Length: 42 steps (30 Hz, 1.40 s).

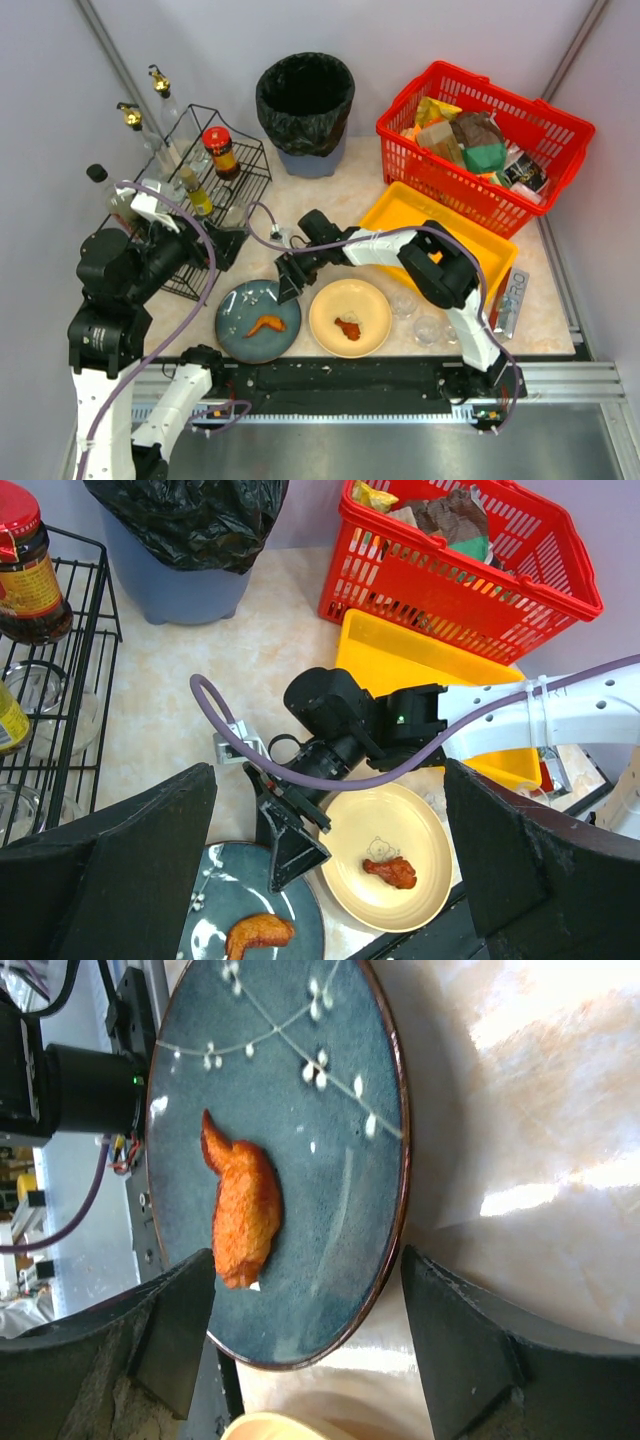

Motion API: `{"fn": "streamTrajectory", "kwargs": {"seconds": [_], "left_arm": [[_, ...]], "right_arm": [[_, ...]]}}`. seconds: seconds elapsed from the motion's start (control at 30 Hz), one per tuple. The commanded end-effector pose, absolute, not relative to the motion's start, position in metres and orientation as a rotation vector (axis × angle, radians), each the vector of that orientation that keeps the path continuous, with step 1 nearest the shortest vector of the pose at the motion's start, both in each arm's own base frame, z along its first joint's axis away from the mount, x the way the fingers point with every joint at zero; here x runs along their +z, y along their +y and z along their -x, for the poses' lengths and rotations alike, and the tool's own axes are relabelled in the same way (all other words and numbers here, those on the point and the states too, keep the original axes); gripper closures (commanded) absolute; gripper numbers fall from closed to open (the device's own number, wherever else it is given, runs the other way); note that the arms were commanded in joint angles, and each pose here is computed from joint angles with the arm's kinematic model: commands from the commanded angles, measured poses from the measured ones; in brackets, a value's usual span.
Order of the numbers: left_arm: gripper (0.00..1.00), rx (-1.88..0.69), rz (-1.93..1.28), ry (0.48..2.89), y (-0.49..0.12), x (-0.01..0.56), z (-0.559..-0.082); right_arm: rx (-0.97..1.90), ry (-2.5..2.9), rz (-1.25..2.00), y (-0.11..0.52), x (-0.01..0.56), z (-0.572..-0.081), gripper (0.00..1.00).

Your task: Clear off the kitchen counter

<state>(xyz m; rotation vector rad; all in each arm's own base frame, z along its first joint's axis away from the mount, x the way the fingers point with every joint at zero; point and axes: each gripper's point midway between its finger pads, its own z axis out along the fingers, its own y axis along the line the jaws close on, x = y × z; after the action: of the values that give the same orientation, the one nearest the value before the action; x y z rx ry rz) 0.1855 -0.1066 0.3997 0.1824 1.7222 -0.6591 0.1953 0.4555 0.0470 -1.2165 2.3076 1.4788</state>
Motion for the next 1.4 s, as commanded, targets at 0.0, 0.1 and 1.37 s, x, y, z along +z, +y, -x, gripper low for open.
{"fn": "streamTrajectory", "kwargs": {"seconds": [0.0,0.1,1.37], "left_arm": [[0.01,-0.654,-0.188,1.676,-0.106,0.407,-0.188],[0.01,-0.657,-0.187,1.677,-0.107,0.406,-0.189],[0.01,-0.591,0.083,1.788,-0.087,0.378,-0.231]], "right_arm": [[1.491,2.315,1.196,0.466,0.041,-0.203,0.28],[1.462,2.346,1.158,0.468,0.036,-0.209,0.37],[1.408,2.311,0.576,0.405,0.128,-0.305,1.00]]}}
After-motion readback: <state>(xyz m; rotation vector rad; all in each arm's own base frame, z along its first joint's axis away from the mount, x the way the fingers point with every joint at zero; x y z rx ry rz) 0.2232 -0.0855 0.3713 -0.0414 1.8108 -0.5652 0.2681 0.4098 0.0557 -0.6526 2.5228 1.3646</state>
